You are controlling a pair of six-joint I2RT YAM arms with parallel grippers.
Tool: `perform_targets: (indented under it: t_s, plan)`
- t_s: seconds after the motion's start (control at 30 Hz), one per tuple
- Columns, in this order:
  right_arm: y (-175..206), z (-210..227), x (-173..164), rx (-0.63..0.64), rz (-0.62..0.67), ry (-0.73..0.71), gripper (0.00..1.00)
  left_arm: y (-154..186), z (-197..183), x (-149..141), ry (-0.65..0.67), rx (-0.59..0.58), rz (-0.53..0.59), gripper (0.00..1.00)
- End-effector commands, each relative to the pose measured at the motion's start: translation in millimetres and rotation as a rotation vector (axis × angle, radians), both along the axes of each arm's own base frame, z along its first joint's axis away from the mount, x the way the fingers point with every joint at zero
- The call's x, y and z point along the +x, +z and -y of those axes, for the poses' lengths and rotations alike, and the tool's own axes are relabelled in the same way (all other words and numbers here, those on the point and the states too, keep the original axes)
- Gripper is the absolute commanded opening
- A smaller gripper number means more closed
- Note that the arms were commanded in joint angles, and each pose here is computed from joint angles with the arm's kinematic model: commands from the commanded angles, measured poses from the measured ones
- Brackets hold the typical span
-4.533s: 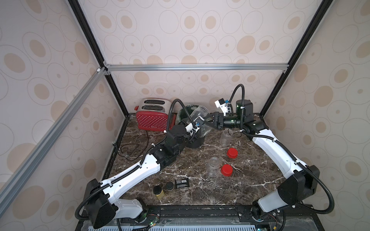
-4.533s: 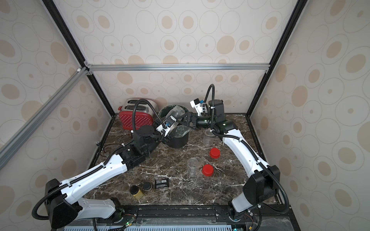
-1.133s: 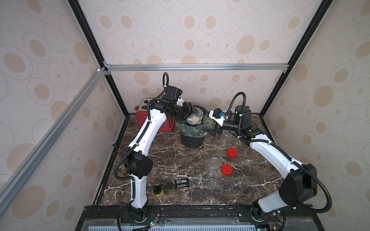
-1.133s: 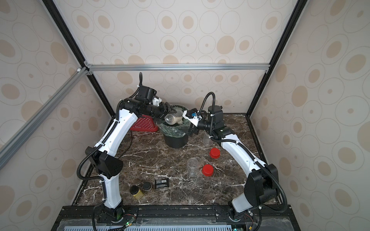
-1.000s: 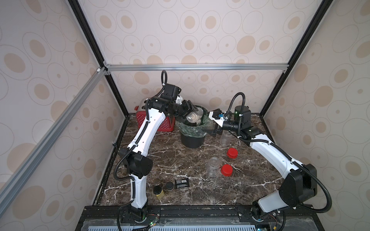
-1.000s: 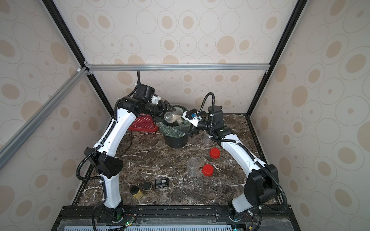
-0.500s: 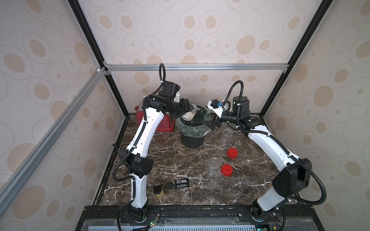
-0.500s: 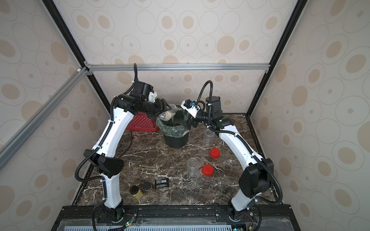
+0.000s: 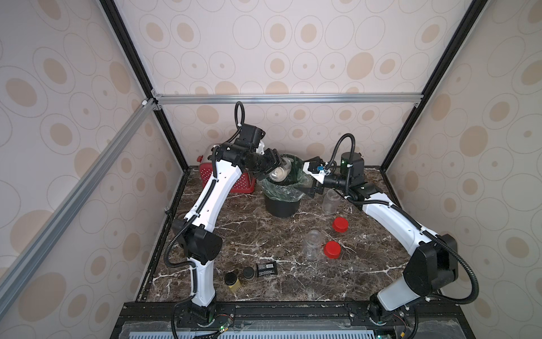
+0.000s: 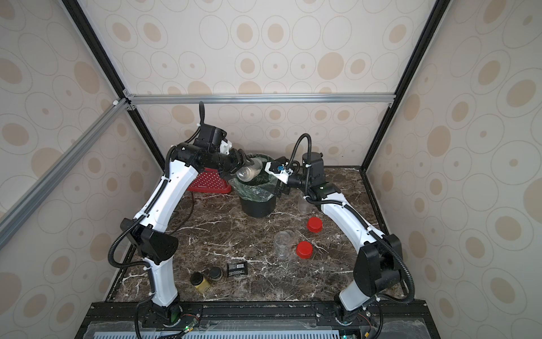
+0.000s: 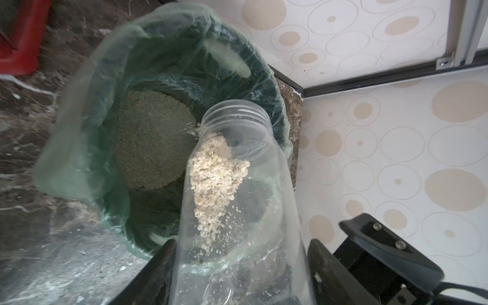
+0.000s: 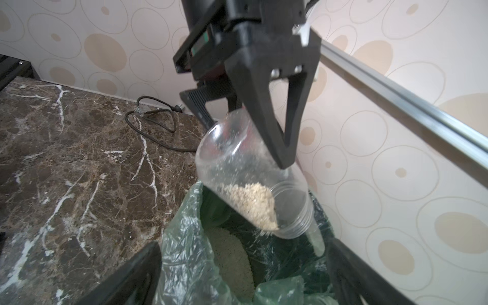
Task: Empty expired oatmeal from jars
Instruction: Pour the expired oatmeal into the trash bin.
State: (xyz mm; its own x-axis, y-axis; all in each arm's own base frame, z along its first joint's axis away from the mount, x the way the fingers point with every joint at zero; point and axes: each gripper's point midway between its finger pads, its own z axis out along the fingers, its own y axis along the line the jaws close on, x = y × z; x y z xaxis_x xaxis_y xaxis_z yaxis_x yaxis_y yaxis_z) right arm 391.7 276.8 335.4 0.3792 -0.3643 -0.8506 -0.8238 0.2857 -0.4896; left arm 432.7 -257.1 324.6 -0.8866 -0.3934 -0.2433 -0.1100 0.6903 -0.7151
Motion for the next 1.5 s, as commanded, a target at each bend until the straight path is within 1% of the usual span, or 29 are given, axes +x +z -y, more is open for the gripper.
perform_targets:
  t_s: [0.0,0.1,0.2,0.33,0.5,0.8,0.93,1.0,1.17,1.47]
  plan:
    - [13,-11,-1,0.010,0.072,0.049,0.99,40,10,3,0.061,-0.189,0.007,0.00]
    - [13,-12,1,0.016,0.067,0.052,0.99,41,15,7,0.107,-0.257,-0.046,0.00]
    - [11,-13,2,0.013,0.066,0.052,0.99,49,16,10,0.166,-0.338,-0.067,0.00]
    - [6,-12,5,0.000,0.072,0.045,0.99,52,14,12,0.231,-0.396,-0.110,0.00]
    - [1,-11,7,-0.023,0.081,0.042,0.99,43,16,8,0.249,-0.403,-0.181,0.00]
    - [0,-9,10,-0.047,0.112,0.033,0.99,44,14,2,0.271,-0.433,-0.216,0.00]
    - [1,-10,11,-0.038,0.105,0.040,0.99,43,18,4,0.291,-0.492,-0.250,0.00]
    - [0,-10,11,-0.038,0.103,0.041,0.99,46,21,9,0.292,-0.533,-0.247,0.00]
    - [-6,-10,14,-0.051,0.102,0.036,0.99,44,28,11,0.274,-0.566,-0.268,0.00]
    - [-10,-7,20,-0.061,0.107,0.024,0.99,48,29,5,0.231,-0.556,-0.244,0.00]
